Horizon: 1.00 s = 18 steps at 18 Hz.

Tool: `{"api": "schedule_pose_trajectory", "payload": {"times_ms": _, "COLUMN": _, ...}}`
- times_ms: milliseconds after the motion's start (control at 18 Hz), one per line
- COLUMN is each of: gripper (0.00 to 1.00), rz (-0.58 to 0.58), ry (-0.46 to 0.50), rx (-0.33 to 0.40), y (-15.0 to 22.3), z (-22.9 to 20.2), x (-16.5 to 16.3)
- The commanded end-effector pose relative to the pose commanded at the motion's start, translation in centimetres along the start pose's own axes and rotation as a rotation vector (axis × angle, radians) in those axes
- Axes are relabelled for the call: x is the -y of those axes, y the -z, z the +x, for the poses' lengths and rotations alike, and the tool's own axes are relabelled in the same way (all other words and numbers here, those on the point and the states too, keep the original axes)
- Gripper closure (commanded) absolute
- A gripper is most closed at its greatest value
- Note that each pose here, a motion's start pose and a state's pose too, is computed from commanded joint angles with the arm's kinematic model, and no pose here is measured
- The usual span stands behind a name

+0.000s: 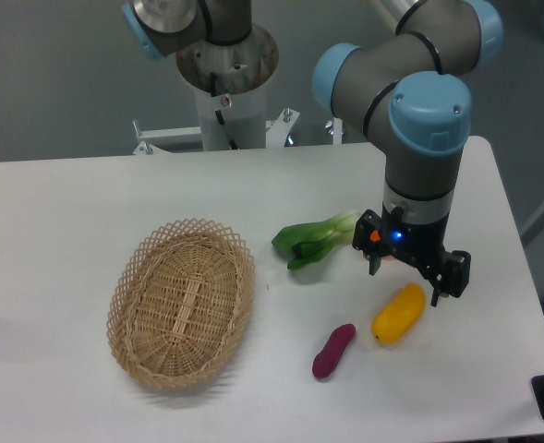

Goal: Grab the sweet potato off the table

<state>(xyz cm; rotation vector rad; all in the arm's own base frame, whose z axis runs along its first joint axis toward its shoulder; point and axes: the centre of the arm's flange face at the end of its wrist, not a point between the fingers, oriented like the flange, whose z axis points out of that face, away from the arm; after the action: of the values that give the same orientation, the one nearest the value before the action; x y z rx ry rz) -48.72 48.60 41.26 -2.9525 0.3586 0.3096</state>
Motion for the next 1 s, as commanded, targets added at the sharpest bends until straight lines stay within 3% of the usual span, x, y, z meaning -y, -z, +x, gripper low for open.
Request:
{"api": "schedule_pose_trajectory", "payload": {"times_ms": 389, "gripper": 0.0, "rz": 0.002, "ry": 0.008, "rx": -0.02, "y": -0.8, "z": 0.7, "x": -0.2}}
{"api": "schedule_pose_trajectory", "payload": {"times_ms": 778, "gripper": 0.0, "rz": -0.001, "ry": 0.148, "rx": -0.055, "y": -2.7, "z": 1.6, "x": -0.1}}
{"api": "schedule_pose_trajectory", "payload": {"times_ms": 1000, "gripper": 0.0, "rz": -0.017, "ry": 0.186, "rx": -0.087, "y": -5.6, "z": 2.8, "x": 1.0}}
